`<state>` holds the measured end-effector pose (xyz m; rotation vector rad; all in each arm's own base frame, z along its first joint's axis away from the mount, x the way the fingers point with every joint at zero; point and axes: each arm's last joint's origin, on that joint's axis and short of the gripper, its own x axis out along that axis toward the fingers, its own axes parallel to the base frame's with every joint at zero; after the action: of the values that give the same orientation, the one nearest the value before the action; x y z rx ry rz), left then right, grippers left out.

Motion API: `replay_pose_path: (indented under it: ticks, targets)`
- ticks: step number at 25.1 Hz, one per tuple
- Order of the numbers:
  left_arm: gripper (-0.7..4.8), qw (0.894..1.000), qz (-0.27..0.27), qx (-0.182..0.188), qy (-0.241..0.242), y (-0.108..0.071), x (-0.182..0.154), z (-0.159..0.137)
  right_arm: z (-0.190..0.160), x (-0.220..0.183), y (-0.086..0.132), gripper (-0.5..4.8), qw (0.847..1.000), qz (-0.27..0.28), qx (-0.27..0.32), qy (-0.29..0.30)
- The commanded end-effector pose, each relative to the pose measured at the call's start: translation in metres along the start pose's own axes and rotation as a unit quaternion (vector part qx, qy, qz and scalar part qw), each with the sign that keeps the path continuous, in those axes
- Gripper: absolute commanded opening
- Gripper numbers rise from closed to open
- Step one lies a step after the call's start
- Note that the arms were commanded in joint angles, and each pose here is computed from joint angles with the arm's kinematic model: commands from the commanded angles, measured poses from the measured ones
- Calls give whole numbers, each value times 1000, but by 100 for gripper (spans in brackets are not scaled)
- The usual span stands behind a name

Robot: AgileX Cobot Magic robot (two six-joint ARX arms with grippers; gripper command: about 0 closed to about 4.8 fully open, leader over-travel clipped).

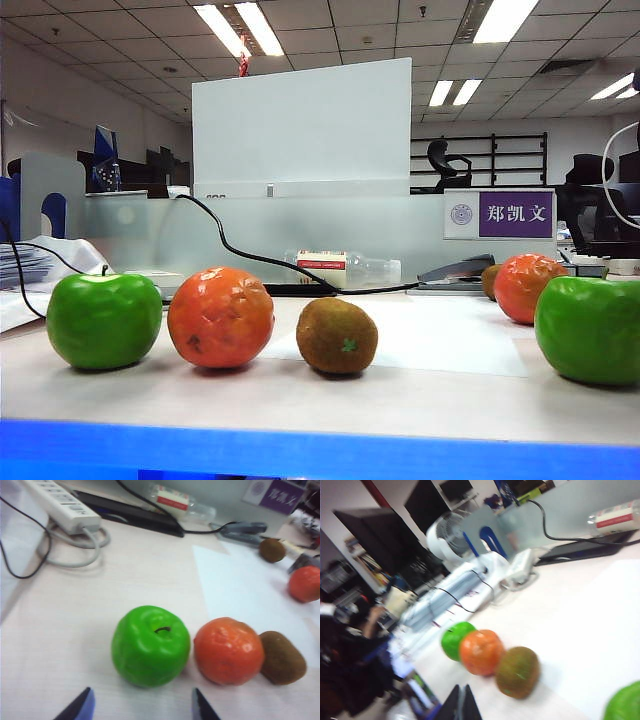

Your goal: Put the same fruits together.

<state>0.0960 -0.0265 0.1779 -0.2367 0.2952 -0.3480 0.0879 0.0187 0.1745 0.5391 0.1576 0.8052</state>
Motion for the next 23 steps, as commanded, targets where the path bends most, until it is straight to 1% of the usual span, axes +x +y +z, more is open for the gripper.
replay_pose_path:
  ticks: [1, 2, 4, 5, 6, 8, 9, 10, 11, 12, 15, 16, 17, 18, 19, 21, 23]
  targets:
    - [255, 1000, 14, 12, 21, -2, 10, 15, -9, 3, -5, -6, 997, -57, -44, 19]
    - [255, 998, 18, 28, 46, -3, 17, 23, -13, 4, -3, -6, 995, -75, -58, 38]
    - [254, 995, 23, 49, 80, -3, 30, 33, -16, 6, 1, -6, 992, -91, -73, 57]
    - [254, 994, 24, 56, 90, -3, 35, 36, -16, 7, 3, -6, 991, -94, -80, 60]
    - [255, 991, 27, 66, 111, -2, 45, 38, -15, 8, 8, -6, 990, -89, -88, 62]
    - [256, 986, 28, 73, 145, 0, 58, 37, -14, 11, 17, -6, 991, -72, -96, 63]
    - [260, 984, 16, 82, 159, 0, 62, 36, -13, 11, 20, -6, 991, -62, -98, 65]
    - [333, 978, -5, 104, 179, 1, 69, 33, -13, 13, 27, -6, 992, -40, -99, 68]
    - [398, 977, -8, 110, 183, 2, 72, 32, -13, 13, 29, -6, 992, -29, -100, 69]
    - [479, 977, -7, 110, 185, 3, 74, 31, -13, 14, 32, -6, 992, -16, -99, 71]
    - [479, 977, -8, 113, 179, 3, 79, 31, -17, 15, 38, -6, 991, 20, -97, 86]
    - [479, 977, -9, 123, 174, 3, 80, 32, -19, 15, 42, -6, 990, 46, -93, 98]
    - [479, 977, -11, 132, 169, 3, 80, 33, -19, 15, 45, -6, 989, 60, -94, 99]
    - [479, 976, -18, 140, 165, 3, 80, 34, -19, 16, 49, -6, 987, 86, -97, 93]
    - [479, 976, -25, 140, 163, 2, 80, 34, -17, 16, 52, -6, 987, 98, -100, 84]
    - [479, 975, -48, 150, 154, 1, 81, 36, -12, 16, 56, -6, 988, 101, -105, 49]
    - [479, 974, -58, 156, 152, 0, 82, 36, -10, 17, 58, -6, 990, 92, -106, 33]
